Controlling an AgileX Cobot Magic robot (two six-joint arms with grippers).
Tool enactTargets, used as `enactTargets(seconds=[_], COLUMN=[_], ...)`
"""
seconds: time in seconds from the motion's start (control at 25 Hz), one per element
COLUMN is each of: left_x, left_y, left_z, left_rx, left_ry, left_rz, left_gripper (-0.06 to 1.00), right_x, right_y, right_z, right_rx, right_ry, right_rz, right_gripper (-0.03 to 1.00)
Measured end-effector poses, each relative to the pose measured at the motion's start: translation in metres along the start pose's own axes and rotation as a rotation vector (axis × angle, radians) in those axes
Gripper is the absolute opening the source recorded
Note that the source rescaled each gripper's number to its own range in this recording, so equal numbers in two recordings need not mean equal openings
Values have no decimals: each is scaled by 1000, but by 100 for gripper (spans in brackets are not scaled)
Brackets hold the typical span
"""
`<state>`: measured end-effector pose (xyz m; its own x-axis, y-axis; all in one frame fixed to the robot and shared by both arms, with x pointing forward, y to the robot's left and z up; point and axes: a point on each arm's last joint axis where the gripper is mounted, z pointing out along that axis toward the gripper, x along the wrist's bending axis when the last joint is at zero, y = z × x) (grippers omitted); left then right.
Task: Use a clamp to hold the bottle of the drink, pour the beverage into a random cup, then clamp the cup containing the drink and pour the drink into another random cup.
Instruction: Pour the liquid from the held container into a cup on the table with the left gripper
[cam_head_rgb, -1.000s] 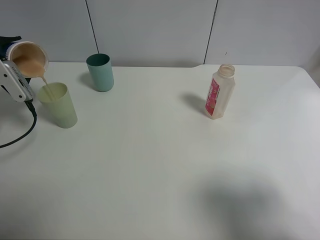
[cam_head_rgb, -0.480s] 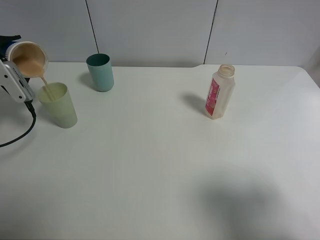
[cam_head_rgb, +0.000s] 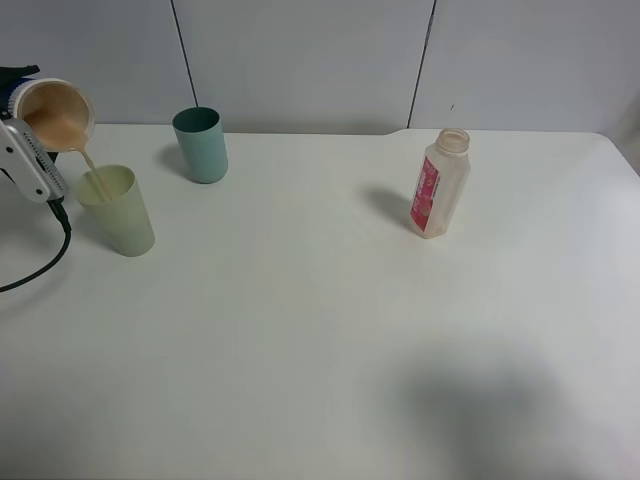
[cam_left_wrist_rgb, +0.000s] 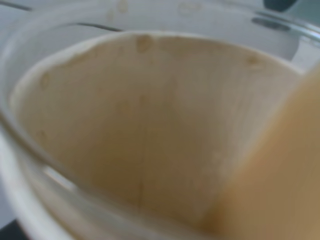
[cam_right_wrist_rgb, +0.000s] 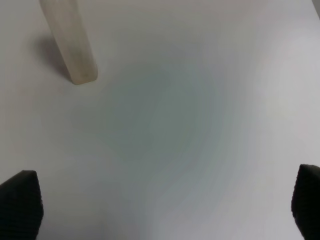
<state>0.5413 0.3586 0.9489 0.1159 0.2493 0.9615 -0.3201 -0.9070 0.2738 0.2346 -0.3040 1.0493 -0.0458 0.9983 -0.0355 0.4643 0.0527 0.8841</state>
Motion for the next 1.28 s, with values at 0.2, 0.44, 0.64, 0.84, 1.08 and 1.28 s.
enactTargets(seconds=[0.2, 0.44, 0.64, 0.84, 1.08, 1.28], left_x=[0, 0, 0, 0, 0, 0], left_y=[0, 0, 0, 0, 0, 0], left_z=[0, 0, 0, 0, 0, 0], left_rx=[0, 0, 0, 0, 0, 0], left_ry=[0, 0, 0, 0, 0, 1], left_rz=[0, 15, 37, 45, 73, 94], left_gripper=[1, 1, 1, 1, 1, 1], right_x=[0, 0, 0, 0, 0, 0], right_y=[0, 0, 0, 0, 0, 0], right_z=[0, 0, 0, 0, 0, 0], right_rx=[0, 0, 0, 0, 0, 0], right_ry=[0, 0, 0, 0, 0, 0], right_rz=[0, 0, 0, 0, 0, 0], right_gripper=[100, 100, 100, 100, 100, 100])
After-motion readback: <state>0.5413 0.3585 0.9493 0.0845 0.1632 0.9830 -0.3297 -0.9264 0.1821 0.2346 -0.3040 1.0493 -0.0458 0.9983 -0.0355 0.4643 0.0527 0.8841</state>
